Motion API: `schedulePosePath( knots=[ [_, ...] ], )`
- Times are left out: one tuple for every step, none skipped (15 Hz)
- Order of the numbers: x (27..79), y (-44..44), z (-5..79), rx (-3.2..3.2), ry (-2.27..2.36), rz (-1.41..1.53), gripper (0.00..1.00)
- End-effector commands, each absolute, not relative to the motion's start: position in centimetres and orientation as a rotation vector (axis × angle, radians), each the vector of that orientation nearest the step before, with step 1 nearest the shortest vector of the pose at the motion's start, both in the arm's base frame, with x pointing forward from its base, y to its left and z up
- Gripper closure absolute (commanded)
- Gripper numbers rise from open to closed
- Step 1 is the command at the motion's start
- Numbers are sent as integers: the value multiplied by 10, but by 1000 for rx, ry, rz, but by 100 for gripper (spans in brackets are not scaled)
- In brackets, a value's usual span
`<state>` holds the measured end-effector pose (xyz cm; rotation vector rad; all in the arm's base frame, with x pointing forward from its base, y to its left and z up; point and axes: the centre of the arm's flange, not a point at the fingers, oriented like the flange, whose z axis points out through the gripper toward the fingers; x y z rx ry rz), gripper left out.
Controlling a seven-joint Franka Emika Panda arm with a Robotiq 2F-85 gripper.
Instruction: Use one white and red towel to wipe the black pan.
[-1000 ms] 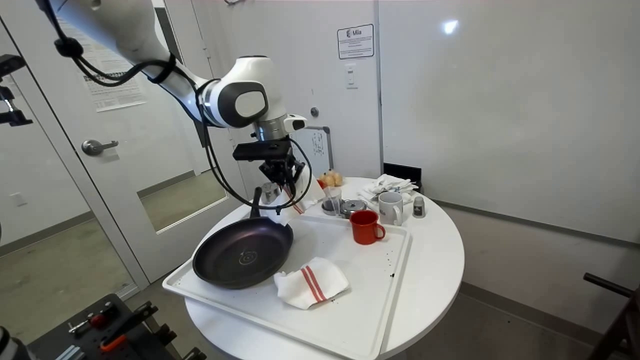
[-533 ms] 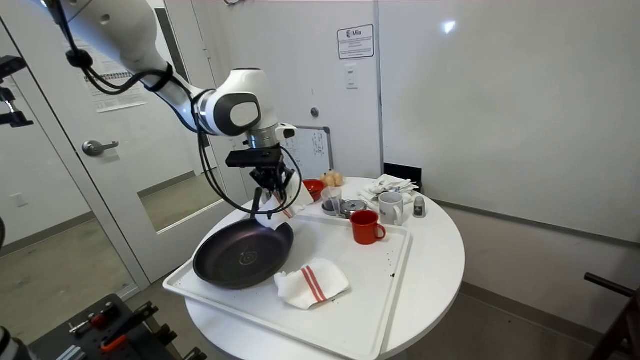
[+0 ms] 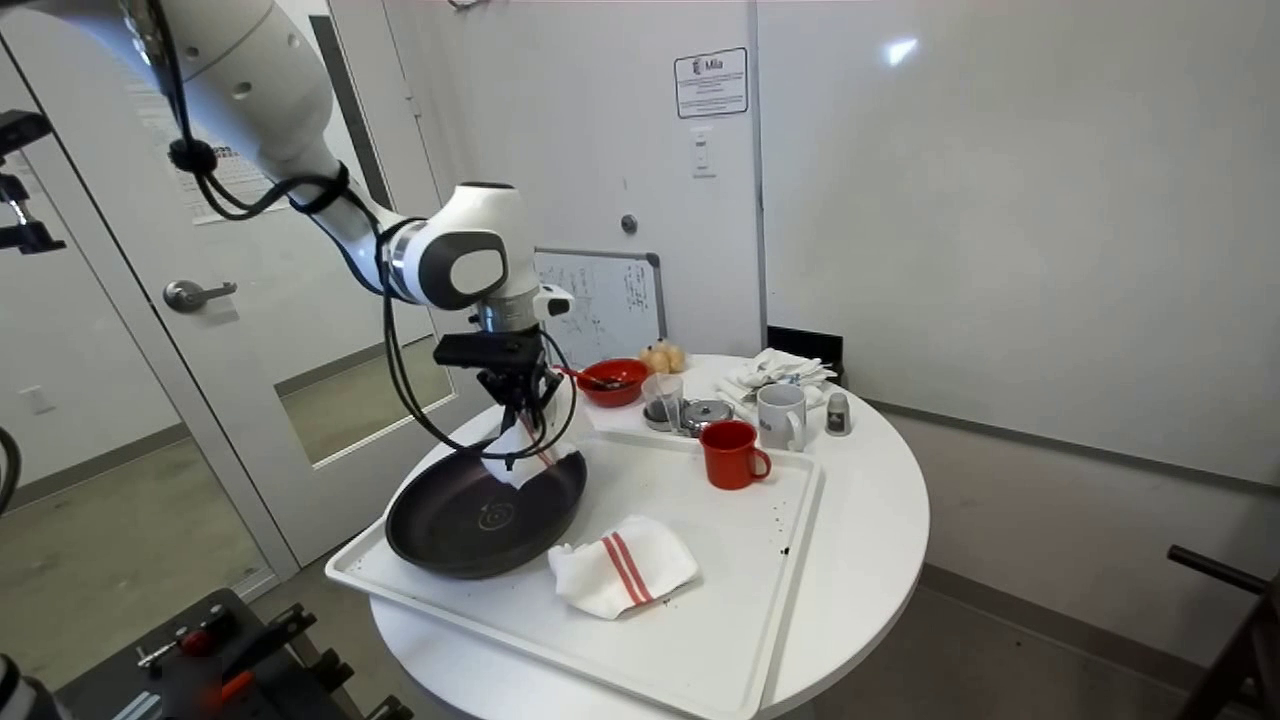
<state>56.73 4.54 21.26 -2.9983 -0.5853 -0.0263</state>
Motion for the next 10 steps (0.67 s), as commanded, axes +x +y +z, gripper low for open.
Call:
schedulePosePath(
  knots=[
    [558,49,185,-2937,-567,-21,96],
    [555,50,179,-2921,-560,-13,96],
    [553,51,172,-2911,-548,-5,96],
    [551,51,166,-2901,-541,6,96],
    [548,51,160,-2893,-531,19,96],
    [546,51,154,-2885,-521,34,96],
    [542,51,148,-2877,-516,51,96],
    [539,51,143,-2876,-511,64,96],
    [535,50,137,-2877,-507,77,96],
    [533,48,132,-2884,-497,88,96]
  ],
)
